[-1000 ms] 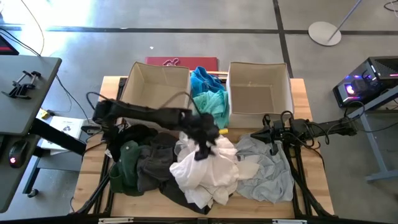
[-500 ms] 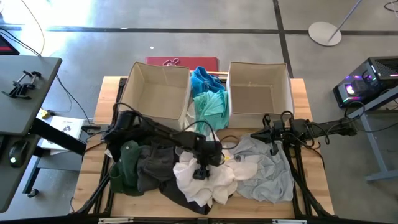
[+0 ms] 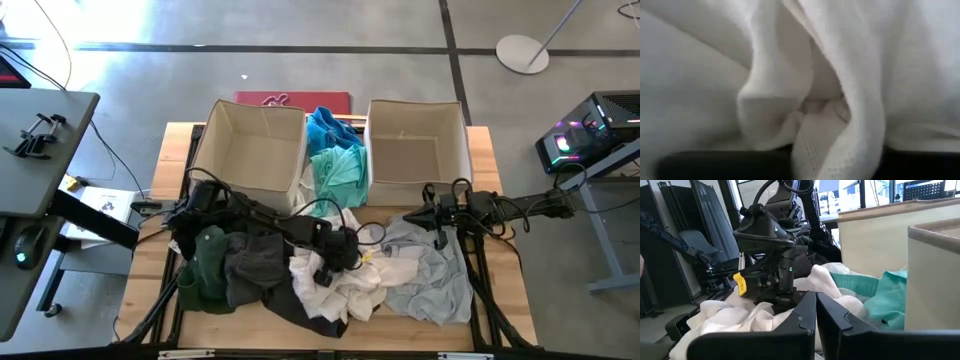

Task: Sort clothes
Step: Put the white shirt into the left laundry organizer

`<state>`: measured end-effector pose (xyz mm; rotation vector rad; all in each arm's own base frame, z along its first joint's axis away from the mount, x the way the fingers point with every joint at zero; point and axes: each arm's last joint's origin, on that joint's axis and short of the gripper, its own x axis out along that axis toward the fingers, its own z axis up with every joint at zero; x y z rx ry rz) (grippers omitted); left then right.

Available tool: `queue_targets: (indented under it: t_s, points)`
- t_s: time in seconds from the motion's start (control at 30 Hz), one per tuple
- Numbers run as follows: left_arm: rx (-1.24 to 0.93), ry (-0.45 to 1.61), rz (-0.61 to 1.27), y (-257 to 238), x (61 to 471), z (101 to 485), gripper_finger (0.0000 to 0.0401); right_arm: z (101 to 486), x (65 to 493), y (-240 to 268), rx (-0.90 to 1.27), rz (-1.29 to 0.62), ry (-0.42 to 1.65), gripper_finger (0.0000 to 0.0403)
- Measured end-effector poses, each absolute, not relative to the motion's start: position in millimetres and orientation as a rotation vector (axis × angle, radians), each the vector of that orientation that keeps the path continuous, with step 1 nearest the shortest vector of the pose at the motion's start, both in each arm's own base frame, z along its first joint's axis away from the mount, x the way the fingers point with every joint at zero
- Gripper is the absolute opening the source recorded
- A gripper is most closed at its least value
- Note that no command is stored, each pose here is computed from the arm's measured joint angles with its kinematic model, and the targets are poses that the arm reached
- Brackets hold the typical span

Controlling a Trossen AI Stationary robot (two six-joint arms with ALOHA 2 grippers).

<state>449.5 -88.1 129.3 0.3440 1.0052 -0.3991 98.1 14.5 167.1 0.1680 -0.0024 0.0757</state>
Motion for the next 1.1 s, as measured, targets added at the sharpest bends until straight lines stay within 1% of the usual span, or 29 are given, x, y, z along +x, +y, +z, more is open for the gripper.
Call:
queue_targets:
  t_s: [0.03,0.13,0.2,0.3,0.43,0.63,0.7,0.97,1.1]
  points:
    - [0.366,0.992,-0.410,-89,449,132,0.0018,167,98,15,0.168,0.076,-0.002,0.0000]
    - [0.469,0.951,-0.372,-95,448,143,0.0020,167,98,15,0.168,0.076,-0.002,0.0000]
    - [0.557,0.919,-0.316,-98,444,160,0.0015,167,98,15,0.168,0.076,-0.002,0.0000]
    - [0.672,0.809,-0.177,-96,440,202,0.0006,167,98,15,0.168,0.076,-0.002,0.0000]
    - [0.789,0.637,0.035,-91,428,265,0.0006,167,98,15,0.168,0.076,-0.002,0.0000]
    - [0.819,0.325,0.250,-79,398,359,0.0007,167,98,15,0.168,0.076,-0.002,0.0000]
    - [0.848,0.231,0.312,-73,388,383,0.0007,167,98,15,0.168,0.076,-0.003,0.0000]
    - [1.034,-0.071,0.600,-51,344,464,0.0007,167,98,15,0.168,0.076,-0.002,0.0000]
    - [1.097,-0.087,0.784,-33,320,489,0.0007,167,98,15,0.168,0.076,-0.002,0.0000]
